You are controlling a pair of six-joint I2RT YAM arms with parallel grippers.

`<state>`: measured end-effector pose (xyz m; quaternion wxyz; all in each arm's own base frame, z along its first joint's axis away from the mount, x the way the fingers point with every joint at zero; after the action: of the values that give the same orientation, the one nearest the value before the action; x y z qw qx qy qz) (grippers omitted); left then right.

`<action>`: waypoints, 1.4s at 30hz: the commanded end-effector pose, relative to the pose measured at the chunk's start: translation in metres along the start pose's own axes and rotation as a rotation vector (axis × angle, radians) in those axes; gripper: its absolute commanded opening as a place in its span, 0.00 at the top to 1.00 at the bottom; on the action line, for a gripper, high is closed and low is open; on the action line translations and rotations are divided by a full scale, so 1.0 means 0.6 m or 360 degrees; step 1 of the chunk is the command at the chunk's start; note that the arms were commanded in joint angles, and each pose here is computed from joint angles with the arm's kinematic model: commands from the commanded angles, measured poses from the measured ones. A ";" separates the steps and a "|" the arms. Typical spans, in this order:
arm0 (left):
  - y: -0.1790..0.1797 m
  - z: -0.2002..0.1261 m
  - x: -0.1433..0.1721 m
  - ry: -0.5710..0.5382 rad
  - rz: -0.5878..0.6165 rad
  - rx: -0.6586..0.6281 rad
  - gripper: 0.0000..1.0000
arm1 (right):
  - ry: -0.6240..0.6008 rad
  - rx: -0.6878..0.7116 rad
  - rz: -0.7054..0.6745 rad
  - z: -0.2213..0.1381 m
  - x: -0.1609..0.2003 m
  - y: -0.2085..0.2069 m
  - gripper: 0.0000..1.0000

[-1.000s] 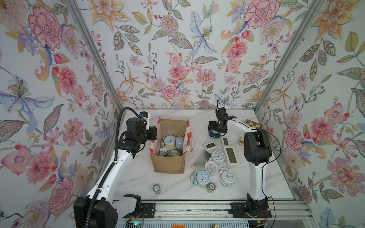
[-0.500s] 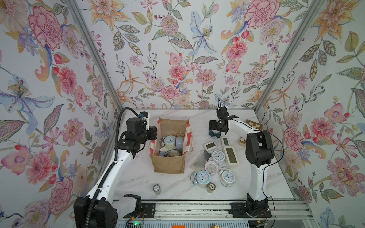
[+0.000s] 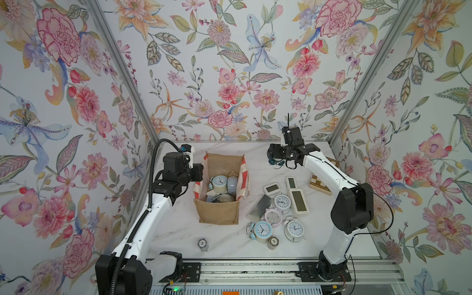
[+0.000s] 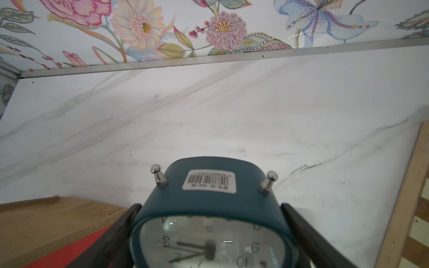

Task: Put the alarm clock into the canvas bag
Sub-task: Pick up the alarm from the center of the board, then place the alarm at the canvas bag.

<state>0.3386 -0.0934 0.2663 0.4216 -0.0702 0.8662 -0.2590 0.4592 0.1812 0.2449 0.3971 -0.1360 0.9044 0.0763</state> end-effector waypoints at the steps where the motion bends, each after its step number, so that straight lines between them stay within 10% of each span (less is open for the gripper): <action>1: -0.038 -0.021 -0.038 -0.0170 0.0047 0.0145 1.00 | -0.0200 -0.0127 -0.0085 -0.075 -0.059 0.053 0.43; 19: -0.038 -0.016 -0.039 -0.0169 0.0050 0.0151 1.00 | -0.0454 -0.0722 -0.0433 -0.217 -0.087 0.371 0.45; 42: -0.038 -0.016 -0.039 -0.0175 0.0047 0.0156 1.00 | 0.0123 -0.1031 -0.0568 -0.144 0.100 0.500 0.51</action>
<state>0.3395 -0.0936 0.2654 0.4243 -0.0693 0.8646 -0.2600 0.2757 0.4326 0.2832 0.3359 -0.4088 0.8024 0.2759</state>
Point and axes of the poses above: each gripper's point midway between its finger pads, its own z axis out along the fingers, its own y axis along the line the jaws close on, x = y × z, the point moved 3 cm from there along -z, back along the fingers, and after that the axes turned 13 degrees about -z, right-handed, at the moved point
